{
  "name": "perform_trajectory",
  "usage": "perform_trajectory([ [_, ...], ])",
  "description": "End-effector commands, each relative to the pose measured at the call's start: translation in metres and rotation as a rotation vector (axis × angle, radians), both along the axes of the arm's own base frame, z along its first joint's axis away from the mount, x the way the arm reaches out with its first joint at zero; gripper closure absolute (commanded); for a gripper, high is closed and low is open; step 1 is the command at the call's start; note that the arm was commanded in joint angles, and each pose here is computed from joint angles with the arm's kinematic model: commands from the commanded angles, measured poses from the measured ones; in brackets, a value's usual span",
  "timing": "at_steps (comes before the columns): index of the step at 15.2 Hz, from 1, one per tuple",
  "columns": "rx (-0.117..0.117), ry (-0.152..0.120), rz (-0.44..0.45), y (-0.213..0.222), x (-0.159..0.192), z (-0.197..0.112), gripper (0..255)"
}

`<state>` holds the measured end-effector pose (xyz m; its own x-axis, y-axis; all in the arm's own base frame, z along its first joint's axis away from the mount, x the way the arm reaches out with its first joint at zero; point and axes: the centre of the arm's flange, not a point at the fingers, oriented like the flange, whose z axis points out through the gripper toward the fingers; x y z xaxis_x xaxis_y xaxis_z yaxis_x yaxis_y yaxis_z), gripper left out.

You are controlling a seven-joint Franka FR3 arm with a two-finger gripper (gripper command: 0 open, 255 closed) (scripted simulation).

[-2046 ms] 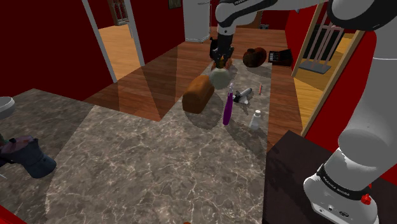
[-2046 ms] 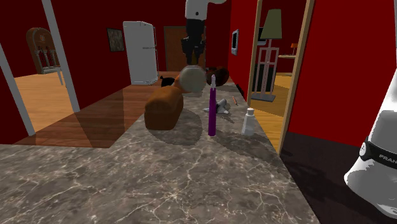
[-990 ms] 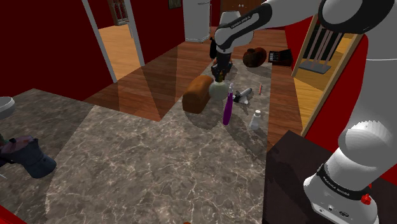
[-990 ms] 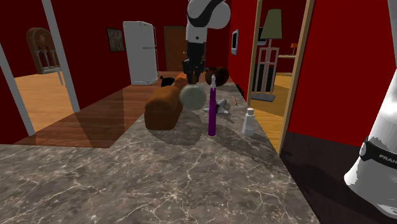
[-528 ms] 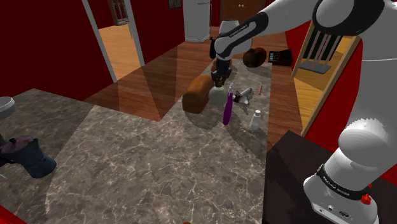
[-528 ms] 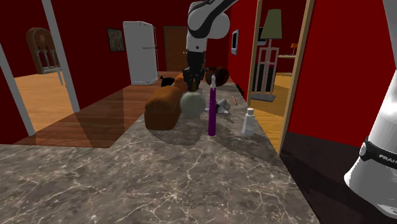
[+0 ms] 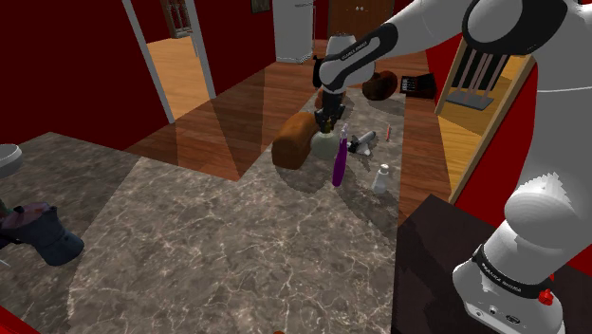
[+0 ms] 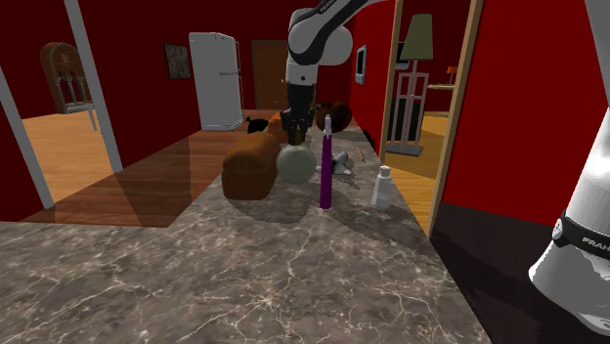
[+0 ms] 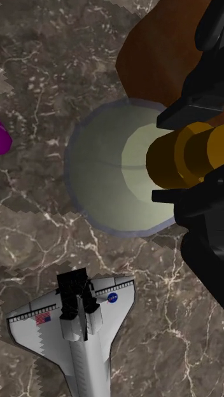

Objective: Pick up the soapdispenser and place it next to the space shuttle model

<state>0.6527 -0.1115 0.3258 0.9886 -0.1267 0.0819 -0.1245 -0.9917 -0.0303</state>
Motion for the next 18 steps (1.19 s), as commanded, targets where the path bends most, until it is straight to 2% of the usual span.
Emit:
perform_trajectory([
  [1,0.0,-0.001,0.0,0.0,0.0,0.0,255],
  [2,0.0,-0.001,0.0,0.0,0.0,0.0,0],
  [7,0.0,-0.001,0.0,0.0,0.0,0.0,0],
  [11,0.0,-0.001,0.0,-0.001,-0.004,0.05,0],
  [18,0.0,-0.001,0.0,-0.001,-0.004,0.05,0],
])
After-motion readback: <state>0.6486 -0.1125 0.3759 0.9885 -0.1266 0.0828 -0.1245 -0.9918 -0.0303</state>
